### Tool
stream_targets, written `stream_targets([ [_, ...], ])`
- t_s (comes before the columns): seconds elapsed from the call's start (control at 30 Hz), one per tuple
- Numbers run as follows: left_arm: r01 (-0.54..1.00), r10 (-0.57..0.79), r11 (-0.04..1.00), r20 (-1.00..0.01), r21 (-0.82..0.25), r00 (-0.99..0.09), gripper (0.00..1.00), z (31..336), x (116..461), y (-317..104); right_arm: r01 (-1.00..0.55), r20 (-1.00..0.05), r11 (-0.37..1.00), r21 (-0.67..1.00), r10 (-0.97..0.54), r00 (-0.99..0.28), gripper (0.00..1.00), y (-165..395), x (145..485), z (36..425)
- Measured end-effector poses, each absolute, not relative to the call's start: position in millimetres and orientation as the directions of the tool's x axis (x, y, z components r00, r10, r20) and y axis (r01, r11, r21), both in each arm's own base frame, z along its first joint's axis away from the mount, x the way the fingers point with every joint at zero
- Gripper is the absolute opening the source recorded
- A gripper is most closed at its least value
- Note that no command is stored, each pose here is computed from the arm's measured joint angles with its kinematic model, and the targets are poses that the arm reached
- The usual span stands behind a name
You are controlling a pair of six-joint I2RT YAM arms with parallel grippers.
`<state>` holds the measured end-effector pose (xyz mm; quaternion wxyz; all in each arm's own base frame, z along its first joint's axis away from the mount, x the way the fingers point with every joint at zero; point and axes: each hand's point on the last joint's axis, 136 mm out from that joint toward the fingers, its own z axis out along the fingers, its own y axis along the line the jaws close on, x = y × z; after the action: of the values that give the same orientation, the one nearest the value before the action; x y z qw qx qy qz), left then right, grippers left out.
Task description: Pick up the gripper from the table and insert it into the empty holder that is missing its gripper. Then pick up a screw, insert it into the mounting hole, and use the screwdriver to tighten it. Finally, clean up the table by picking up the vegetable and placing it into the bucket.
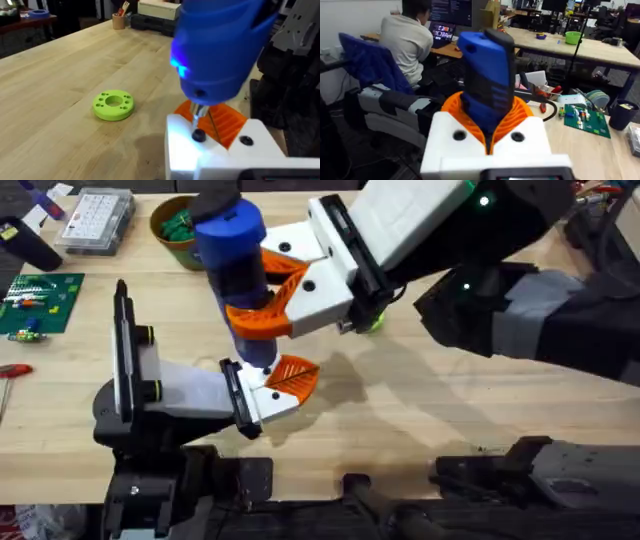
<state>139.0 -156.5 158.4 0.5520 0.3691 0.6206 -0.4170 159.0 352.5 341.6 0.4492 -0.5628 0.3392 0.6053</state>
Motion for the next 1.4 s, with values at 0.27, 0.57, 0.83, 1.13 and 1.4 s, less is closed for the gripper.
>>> stream_targets([
  [0.27, 0.919, -0.002, 0.38, -0.993, -0.11, -0.118, 0.004, 158.5, 139.0, -156.5, -0.925, -0.989, -0.374, -0.07, 0.145, 0.017, 0.01, 352.9, 158.8, 338.6],
  [0.57, 0.919, -0.002, 0.379, -0.993, -0.11, -0.118, 0.004, 158.4, 138.9, -156.6, -0.926, -0.992, -0.375, -0.048, 0.129, -0.001, 0.01, 353.6, 159.7, 335.6],
  [0.83, 0.919, -0.002, 0.379, -0.993, -0.11, -0.118, 0.004, 158.5, 138.9, -156.6, -0.927, -0.993, -0.374, -0.037, 0.119, -0.008, 0.01, 354.3, 160.5, 333.1],
  [1.13, 0.919, -0.002, 0.379, -0.993, -0.11, -0.118, 0.004, 158.5, 138.9, -156.6, -0.927, -0.993, -0.373, -0.038, 0.119, -0.007, 0.01, 354.4, 160.6, 332.8],
  [1.4, 0.919, -0.002, 0.379, -0.993, -0.11, -0.118, 0.004, 158.5, 138.9, -156.6, -0.927, -0.993, -0.373, -0.038, 0.119, -0.007, 0.01, 354.4, 160.6, 332.8],
])
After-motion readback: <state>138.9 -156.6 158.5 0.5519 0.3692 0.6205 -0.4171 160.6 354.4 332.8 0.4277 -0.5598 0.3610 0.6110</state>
